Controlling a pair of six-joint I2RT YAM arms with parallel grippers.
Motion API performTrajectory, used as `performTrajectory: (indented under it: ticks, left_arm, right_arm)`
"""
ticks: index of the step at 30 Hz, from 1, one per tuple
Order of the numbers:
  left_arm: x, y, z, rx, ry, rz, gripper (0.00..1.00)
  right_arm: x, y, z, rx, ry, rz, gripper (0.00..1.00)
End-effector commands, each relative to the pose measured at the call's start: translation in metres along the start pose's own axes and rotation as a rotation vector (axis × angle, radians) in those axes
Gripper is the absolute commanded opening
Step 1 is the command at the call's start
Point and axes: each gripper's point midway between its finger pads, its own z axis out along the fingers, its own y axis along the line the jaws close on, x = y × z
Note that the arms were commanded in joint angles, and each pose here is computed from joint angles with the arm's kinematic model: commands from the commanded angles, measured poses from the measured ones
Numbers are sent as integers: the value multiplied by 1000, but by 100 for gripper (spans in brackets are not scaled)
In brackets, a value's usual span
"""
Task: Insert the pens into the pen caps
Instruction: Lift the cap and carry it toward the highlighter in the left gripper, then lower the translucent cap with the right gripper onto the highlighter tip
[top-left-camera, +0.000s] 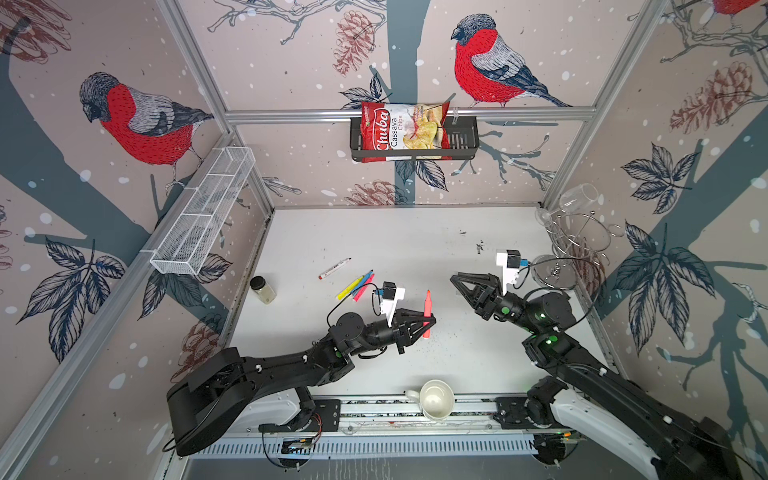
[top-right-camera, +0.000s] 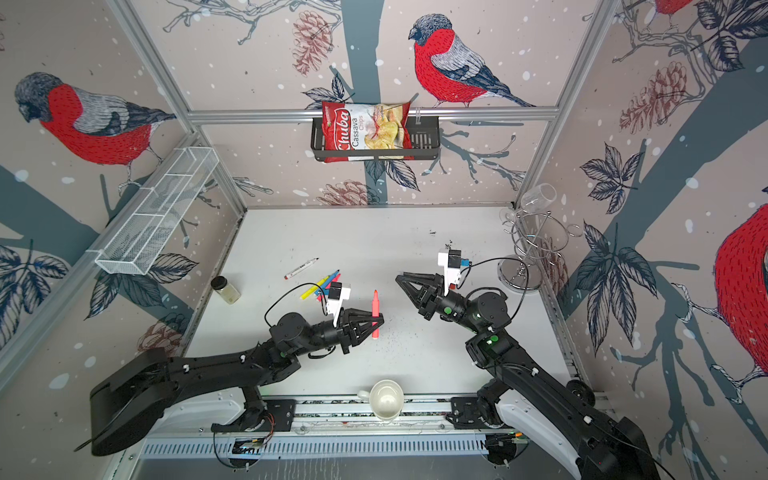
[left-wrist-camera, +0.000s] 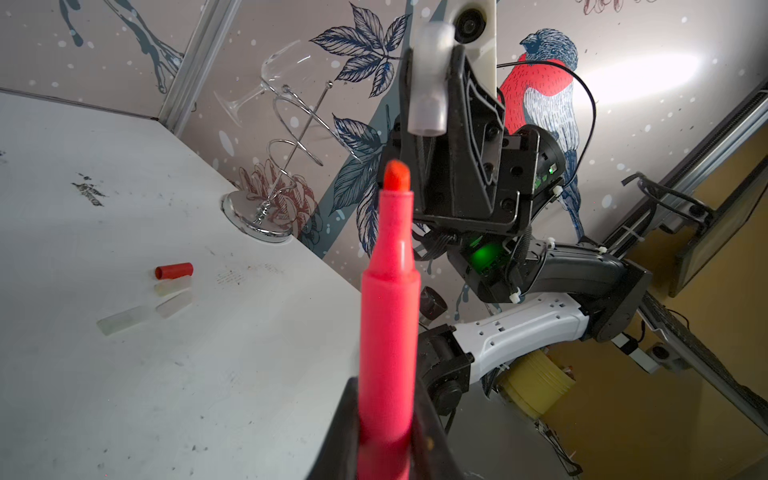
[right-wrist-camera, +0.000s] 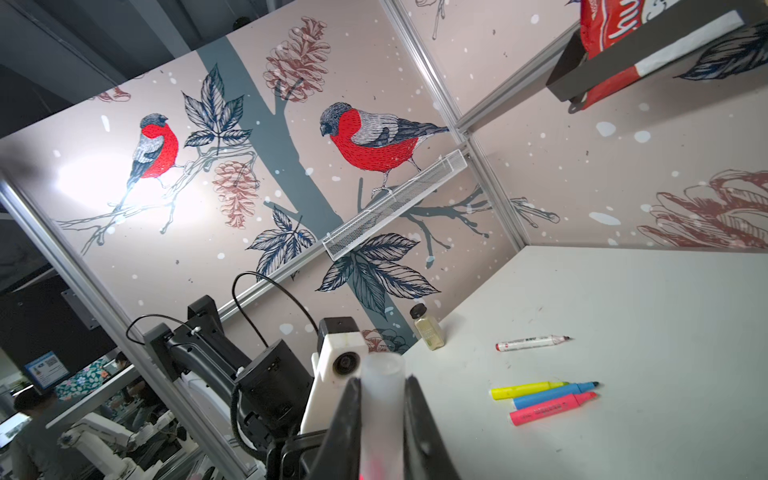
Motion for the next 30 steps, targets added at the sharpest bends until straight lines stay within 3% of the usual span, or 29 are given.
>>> performTrajectory:
  ticks: [1, 7, 15, 30]
  left_arm:
    - [-18, -21, 4, 87, -60, 17, 0]
    - [-17, -25, 6, 98, -48, 35, 0]
    - [-23, -26, 5, 105, -86, 27, 0]
    - [-22, -30, 21, 151, -54, 10, 0]
  right_arm:
    - [-15, 13, 1, -43, -75, -31, 16]
    - [-26, 17, 4, -65, -125, -41, 16]
    - [-20, 14, 14, -95, -105, -15, 16]
    - [-18, 17, 25, -117, -67, -33, 17]
